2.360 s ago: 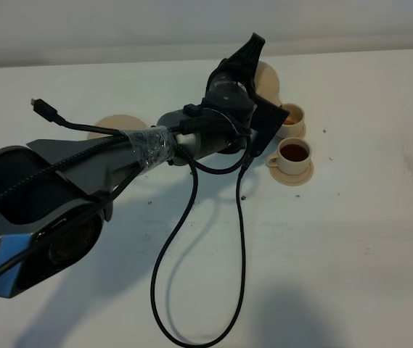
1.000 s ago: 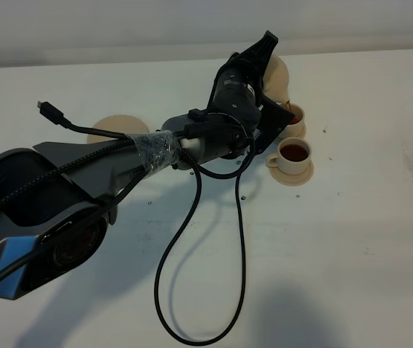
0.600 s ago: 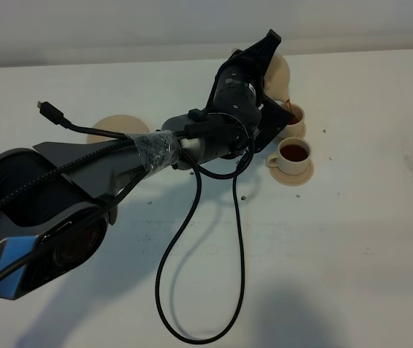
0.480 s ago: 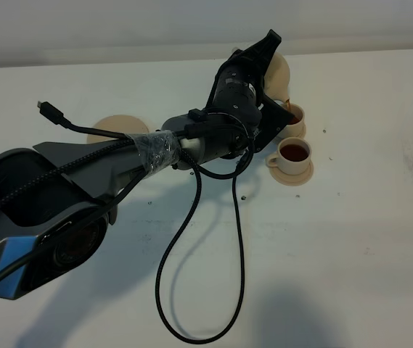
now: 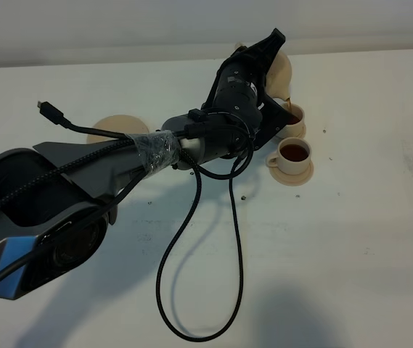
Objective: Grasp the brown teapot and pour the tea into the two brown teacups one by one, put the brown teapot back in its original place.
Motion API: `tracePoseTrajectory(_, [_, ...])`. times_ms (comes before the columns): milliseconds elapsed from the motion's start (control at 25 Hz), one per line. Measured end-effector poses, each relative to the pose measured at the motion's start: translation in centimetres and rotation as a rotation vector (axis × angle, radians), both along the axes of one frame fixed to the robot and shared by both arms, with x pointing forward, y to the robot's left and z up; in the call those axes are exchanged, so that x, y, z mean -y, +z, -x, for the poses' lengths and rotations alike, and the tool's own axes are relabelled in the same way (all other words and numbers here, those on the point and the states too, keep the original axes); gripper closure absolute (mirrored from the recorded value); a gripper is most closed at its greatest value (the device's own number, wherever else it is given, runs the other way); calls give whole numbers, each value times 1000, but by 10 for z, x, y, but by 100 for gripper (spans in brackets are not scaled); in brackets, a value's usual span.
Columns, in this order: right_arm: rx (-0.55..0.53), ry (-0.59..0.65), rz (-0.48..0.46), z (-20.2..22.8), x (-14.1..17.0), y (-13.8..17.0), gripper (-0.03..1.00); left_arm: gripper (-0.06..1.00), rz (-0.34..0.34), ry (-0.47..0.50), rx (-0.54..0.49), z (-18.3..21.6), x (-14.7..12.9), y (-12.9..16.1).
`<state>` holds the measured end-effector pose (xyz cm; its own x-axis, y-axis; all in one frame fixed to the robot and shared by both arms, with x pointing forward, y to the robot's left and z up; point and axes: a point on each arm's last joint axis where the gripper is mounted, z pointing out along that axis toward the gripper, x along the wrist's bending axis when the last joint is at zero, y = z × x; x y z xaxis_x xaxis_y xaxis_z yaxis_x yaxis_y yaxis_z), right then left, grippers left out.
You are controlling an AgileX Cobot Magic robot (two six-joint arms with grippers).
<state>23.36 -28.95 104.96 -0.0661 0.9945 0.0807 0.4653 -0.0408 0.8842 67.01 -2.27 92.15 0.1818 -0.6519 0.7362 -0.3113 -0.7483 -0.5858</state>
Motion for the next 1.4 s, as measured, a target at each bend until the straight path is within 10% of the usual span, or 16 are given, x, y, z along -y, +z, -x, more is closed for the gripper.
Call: tracePoseTrajectory(1400, [0, 0, 0, 0, 0, 0, 50, 84, -39, -6, 0, -1, 0, -8])
